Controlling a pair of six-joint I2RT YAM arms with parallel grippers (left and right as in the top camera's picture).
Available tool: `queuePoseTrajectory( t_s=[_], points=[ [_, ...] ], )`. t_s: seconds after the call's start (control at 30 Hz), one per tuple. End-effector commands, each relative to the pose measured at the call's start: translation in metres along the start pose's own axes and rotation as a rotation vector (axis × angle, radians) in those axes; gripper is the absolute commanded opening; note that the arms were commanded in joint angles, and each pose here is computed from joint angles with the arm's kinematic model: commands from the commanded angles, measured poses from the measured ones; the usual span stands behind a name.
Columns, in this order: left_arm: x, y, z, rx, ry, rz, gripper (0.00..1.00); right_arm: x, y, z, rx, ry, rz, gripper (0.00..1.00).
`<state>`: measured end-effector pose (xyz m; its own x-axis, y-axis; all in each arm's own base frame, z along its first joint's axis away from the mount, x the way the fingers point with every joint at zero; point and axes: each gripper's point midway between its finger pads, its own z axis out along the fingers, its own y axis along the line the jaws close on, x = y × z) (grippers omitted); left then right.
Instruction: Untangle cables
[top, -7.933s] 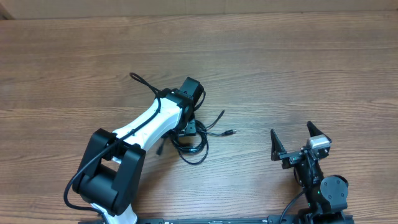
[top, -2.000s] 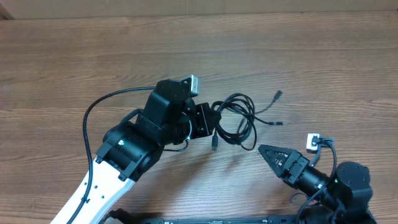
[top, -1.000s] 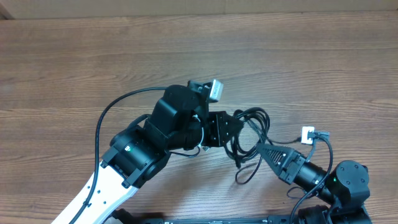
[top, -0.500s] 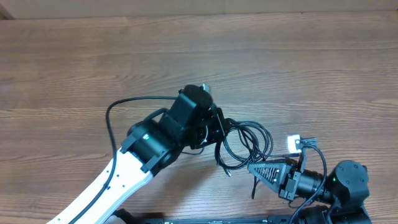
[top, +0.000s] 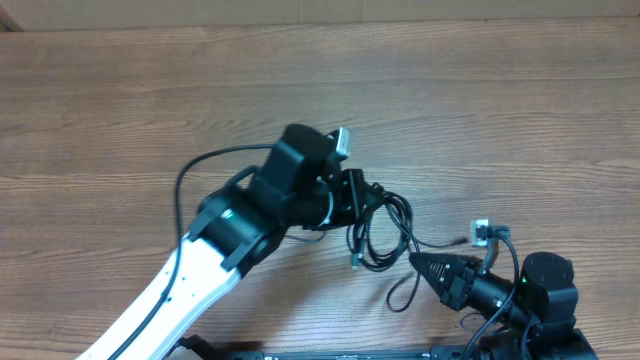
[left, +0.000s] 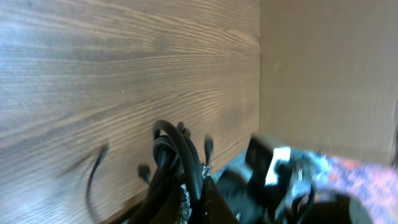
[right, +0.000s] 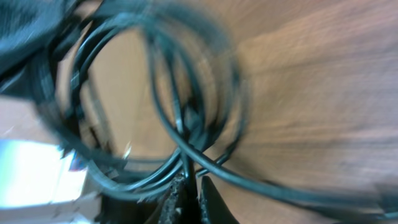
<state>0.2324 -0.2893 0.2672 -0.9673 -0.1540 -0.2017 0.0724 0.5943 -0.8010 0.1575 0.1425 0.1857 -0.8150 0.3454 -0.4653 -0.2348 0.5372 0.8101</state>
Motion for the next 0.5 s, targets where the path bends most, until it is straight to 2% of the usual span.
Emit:
queuePoseTrajectory(
  t_s=[0.0, 0.27, 0.4, 0.47],
  points=[
    [0.006, -0.014, -0.034, 0.04, -0.047, 0.258, 0.05, -0.019, -0.002, -0.003, 0.047, -0.092, -0.058, 0.07],
    [-0.005, 0.059, -0.068, -0.343, -0.211, 0.155, 0.04, -0.02, 0.033, -0.005, -0.12, -0.067, -0.057, 0.08],
    [-0.01, 0.08, -0.078, -0.444, -0.276, 0.064, 0.05, -0.012, 0.046, -0.007, -0.191, -0.019, -0.081, 0.07],
    [-0.011, 0.081, -0.079, -0.45, -0.288, 0.031, 0.04, -0.006, 0.048, -0.007, -0.212, 0.016, -0.073, 0.07]
  ],
)
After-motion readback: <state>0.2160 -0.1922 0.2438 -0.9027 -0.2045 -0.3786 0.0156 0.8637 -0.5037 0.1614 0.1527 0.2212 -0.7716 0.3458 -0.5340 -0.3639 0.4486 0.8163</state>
